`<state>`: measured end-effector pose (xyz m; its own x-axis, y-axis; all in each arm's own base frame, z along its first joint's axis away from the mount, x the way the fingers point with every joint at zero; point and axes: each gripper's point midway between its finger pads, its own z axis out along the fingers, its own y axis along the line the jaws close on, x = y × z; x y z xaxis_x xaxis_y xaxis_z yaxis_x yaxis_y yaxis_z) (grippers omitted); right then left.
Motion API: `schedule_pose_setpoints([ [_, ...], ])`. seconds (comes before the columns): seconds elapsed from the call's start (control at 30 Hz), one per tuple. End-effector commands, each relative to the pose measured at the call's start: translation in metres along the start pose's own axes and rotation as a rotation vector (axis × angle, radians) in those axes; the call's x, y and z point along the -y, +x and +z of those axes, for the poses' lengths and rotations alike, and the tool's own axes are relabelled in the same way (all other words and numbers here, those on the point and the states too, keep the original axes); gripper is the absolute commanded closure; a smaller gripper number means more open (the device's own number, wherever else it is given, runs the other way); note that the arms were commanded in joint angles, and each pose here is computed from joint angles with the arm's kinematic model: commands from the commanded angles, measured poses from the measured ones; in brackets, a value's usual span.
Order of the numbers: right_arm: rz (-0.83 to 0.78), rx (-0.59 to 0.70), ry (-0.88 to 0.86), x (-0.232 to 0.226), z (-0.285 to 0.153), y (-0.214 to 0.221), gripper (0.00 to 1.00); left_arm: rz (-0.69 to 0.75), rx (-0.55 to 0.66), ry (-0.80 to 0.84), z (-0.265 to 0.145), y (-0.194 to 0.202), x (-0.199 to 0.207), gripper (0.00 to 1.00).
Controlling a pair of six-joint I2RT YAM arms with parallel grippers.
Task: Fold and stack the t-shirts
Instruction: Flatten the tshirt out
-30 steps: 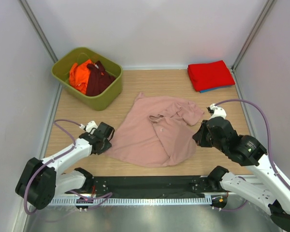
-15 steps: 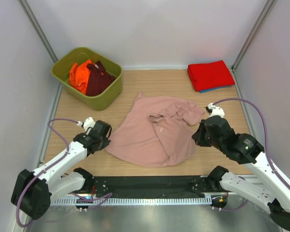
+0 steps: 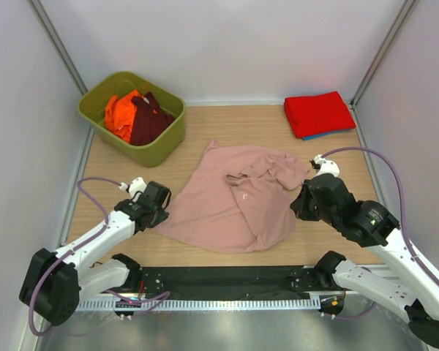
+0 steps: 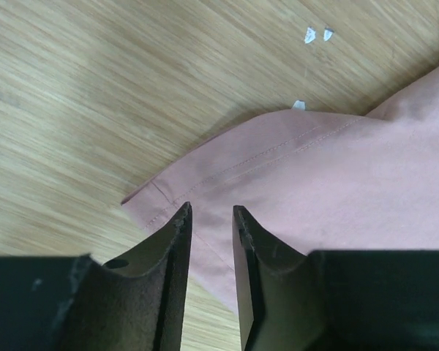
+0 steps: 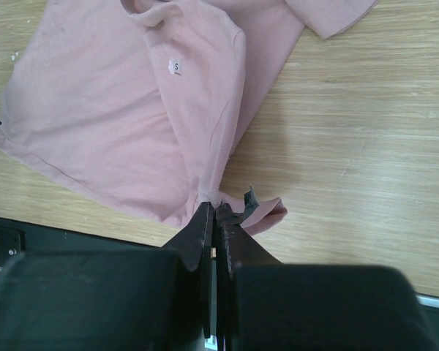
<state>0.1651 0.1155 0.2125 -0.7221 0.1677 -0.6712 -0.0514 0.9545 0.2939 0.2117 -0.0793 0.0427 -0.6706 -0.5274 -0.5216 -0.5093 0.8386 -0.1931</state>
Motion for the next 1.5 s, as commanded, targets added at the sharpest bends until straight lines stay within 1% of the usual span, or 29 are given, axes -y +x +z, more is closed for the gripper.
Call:
schedule_pose_setpoints([
  [0.0,0.016,0.074,-0.034,-0.008,-0.011,-0.021,0.99,-0.018,0.018,-0.023,0.003,0.0,-0.006,0.69],
  [0.17,0.013,0.07,-0.037,-0.008,-0.01,-0.019,0.99,-0.023,0.001,-0.078,0.011,0.008,-0.015,0.67],
  [0.23,0.008,0.068,-0.034,-0.007,-0.008,-0.019,0.99,-0.019,-0.001,-0.091,0.015,0.009,-0.016,0.67],
  [0.33,0.005,0.071,-0.035,-0.008,-0.009,-0.02,0.99,-0.01,-0.008,-0.106,0.02,0.01,-0.015,0.71],
  [0.47,0.002,0.075,-0.034,-0.008,-0.009,-0.021,0.99,0.004,-0.025,-0.139,0.027,0.016,-0.02,0.78],
  [0.53,0.001,0.077,-0.032,-0.007,-0.009,-0.021,0.99,0.005,-0.026,-0.146,0.028,0.017,-0.021,0.83],
  [0.57,0.001,0.075,-0.032,-0.007,-0.009,-0.021,0.99,0.002,-0.024,-0.142,0.027,0.017,-0.021,0.9],
  [0.67,-0.001,0.075,-0.029,-0.008,-0.008,-0.022,0.99,-0.005,-0.002,-0.116,0.019,0.009,-0.017,0.98],
  [0.7,-0.001,0.077,-0.03,-0.008,-0.008,-0.022,0.99,-0.006,0.011,-0.111,0.016,0.006,-0.017,1.0],
  [0.77,-0.007,0.073,-0.023,-0.007,-0.007,-0.022,0.99,-0.002,0.023,-0.099,0.007,-0.002,-0.014,1.0],
  [1.0,-0.006,0.089,0.045,0.002,-0.007,-0.028,0.99,0.009,0.105,0.11,-0.037,-0.036,0.016,1.0],
  [1.07,-0.007,0.115,0.063,0.003,-0.013,-0.038,0.99,-0.006,0.144,0.2,-0.059,-0.051,0.03,1.0],
  [1.17,-0.023,0.169,0.13,0.011,-0.024,-0.059,0.99,0.0,0.192,0.315,-0.091,-0.07,0.045,1.0],
  [1.2,-0.027,0.209,0.172,0.016,-0.032,-0.073,0.99,0.0,0.23,0.364,-0.109,-0.084,0.055,1.0],
  [1.27,-0.047,0.253,0.227,0.022,-0.041,-0.089,0.99,-0.004,0.277,0.414,-0.132,-0.1,0.061,1.0],
  [1.3,-0.045,0.315,0.294,0.031,-0.054,-0.107,0.99,-0.017,0.317,0.45,-0.152,-0.115,0.067,1.0],
  [1.37,-0.063,0.369,0.365,0.039,-0.067,-0.125,0.99,-0.005,0.376,0.442,-0.169,-0.133,0.064,1.0],
  [1.4,-0.051,0.428,0.409,0.045,-0.083,-0.14,0.99,-0.021,0.42,0.459,-0.189,-0.148,0.065,1.0],
  [1.47,-0.078,0.464,0.5,0.054,-0.094,-0.156,0.99,0.001,0.455,0.406,-0.196,-0.158,0.056,1.0],
])
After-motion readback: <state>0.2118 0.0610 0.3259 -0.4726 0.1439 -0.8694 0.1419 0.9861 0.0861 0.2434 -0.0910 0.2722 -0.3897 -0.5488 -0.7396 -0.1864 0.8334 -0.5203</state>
